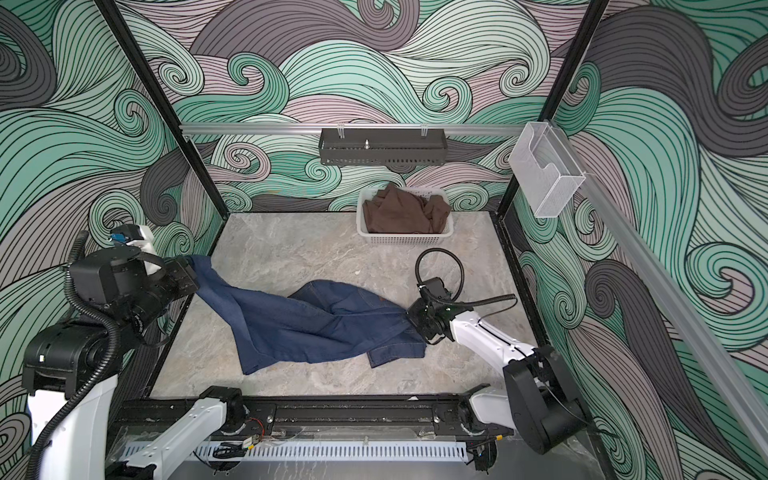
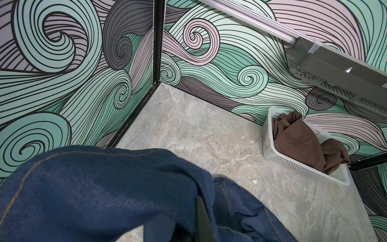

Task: Fold and stack the trousers
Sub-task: Flatten out the trousers at the center of the table.

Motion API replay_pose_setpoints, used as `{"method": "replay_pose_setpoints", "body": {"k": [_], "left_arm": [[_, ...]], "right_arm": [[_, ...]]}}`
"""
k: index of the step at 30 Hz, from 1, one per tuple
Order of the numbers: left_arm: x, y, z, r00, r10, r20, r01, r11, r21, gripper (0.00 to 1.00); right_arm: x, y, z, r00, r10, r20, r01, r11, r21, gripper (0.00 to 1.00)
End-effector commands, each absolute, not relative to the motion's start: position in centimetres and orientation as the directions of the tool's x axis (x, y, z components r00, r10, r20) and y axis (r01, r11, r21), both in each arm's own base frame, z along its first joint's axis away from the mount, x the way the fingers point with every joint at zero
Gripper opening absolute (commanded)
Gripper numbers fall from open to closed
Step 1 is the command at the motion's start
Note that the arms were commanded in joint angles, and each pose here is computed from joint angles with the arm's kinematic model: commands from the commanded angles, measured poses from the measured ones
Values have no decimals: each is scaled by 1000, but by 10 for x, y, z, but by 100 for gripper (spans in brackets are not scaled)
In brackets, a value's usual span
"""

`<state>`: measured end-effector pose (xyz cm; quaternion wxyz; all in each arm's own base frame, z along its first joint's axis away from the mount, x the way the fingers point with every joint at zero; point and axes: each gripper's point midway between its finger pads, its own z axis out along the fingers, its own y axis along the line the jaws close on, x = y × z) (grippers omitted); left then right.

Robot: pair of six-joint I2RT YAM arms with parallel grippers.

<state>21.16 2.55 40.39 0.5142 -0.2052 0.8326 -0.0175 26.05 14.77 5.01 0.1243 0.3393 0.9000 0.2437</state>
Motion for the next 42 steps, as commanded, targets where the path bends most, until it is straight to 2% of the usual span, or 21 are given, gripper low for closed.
{"method": "replay_pose_setpoints", "body": {"k": [1, 9, 14, 20, 27, 31, 36, 42], "left_arm": [[211, 36, 407, -376, -337, -863, -359, 912, -200, 0], [238, 47, 408, -383, -324, -865, -391, 905, -166, 0], [260, 62, 425, -375, -356, -856, -427, 886, -181, 0], [284, 88, 420, -382, -445, -810, -499, 837, -225, 0], [308, 112, 373, -402, -586, -703, -545, 770, -330, 0], [327, 120, 354, -429, -629, -649, -552, 751, -363, 0], [361, 135, 365, -419, -657, -626, -547, 733, -403, 0], [408, 150, 431, -327, -664, -672, -471, 731, -494, 0]], "right_arm": [[269, 147, 66, -709, 702, -71, 546, 609, 576, 0], [285, 92, 160, -643, 727, -242, 495, 635, 593, 0], [305, 51, 222, -599, 724, -343, 472, 665, 579, 0], [318, 20, 254, -583, 706, -402, 477, 698, 534, 0], [320, -4, 242, -582, 713, -392, 524, 697, 490, 0], [336, -7, 241, -589, 717, -373, 533, 692, 488, 0], [378, -11, 273, -549, 741, -387, 520, 665, 536, 0], [428, -14, 354, -464, 785, -410, 457, 609, 648, 0]]}}
